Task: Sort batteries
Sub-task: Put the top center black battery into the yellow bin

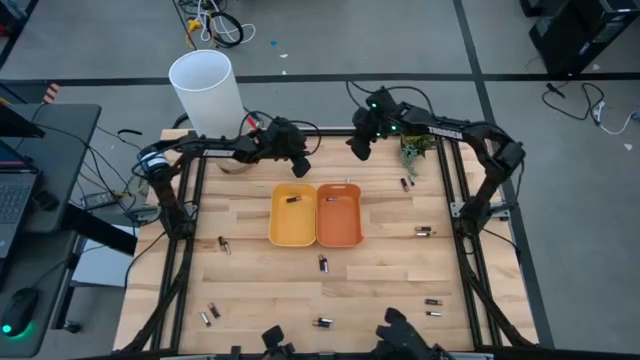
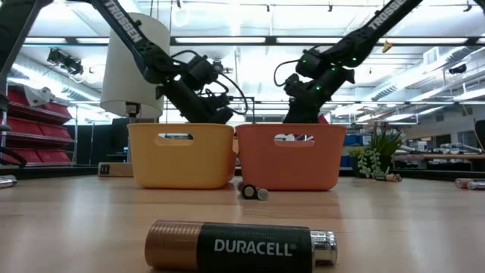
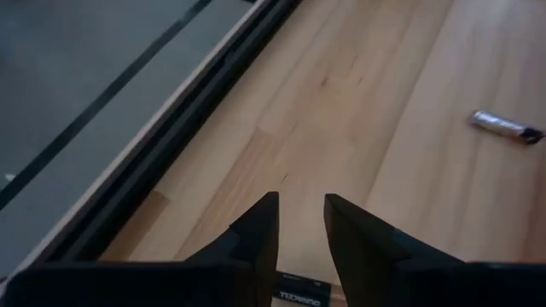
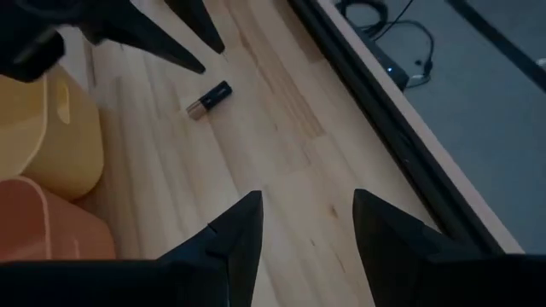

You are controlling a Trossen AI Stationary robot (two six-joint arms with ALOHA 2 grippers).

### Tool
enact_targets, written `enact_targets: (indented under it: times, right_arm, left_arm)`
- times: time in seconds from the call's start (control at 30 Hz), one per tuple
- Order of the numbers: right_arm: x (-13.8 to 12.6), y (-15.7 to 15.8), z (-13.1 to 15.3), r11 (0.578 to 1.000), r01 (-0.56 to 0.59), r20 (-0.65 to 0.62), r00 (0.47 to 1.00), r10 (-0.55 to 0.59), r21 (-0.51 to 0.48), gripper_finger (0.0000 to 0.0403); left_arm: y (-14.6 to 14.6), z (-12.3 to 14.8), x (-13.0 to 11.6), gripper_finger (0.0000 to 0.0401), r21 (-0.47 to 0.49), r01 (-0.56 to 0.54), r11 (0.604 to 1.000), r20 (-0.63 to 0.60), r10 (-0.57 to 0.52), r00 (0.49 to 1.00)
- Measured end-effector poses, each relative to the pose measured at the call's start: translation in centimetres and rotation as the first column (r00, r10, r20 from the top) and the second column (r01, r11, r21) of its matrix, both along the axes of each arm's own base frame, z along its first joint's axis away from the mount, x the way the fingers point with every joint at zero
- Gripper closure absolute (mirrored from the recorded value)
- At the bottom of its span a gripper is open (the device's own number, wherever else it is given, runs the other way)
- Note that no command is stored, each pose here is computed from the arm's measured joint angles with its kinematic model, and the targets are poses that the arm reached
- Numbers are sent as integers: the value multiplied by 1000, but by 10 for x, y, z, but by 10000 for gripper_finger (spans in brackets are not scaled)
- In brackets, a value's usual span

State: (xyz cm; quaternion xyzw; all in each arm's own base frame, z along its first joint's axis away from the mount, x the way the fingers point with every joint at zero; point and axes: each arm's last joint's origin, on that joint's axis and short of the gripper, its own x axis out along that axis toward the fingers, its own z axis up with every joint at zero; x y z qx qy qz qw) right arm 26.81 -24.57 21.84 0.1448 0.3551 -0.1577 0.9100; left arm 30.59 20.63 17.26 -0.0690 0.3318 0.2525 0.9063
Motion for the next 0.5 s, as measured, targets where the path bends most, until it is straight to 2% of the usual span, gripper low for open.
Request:
enact_targets:
  times: [0.23, 0.33, 0.43, 0.5]
  right_arm:
    - [-13, -4, -9, 1000, 16, 1, 1000, -16, -22, 234]
    - [-17, -7, -13, 1000, 20, -19, 1000, -20, -16, 234]
    - [-20, -10, -14, 999, 8, -32, 999, -9, -31, 234]
    - [-22, -11, -15, 1000, 5, -37, 999, -6, -28, 234]
  left_arm:
    - [4, -8, 4, 275, -12, 0, 1000, -25, -1, 1000]
    - [1, -9, 4, 274, 46, 81, 996, -87, -77, 993]
    - [-2, -9, 5, 274, 124, 205, 971, -176, -182, 967]
    - [-3, -7, 6, 275, 115, 271, 956, -240, -238, 941]
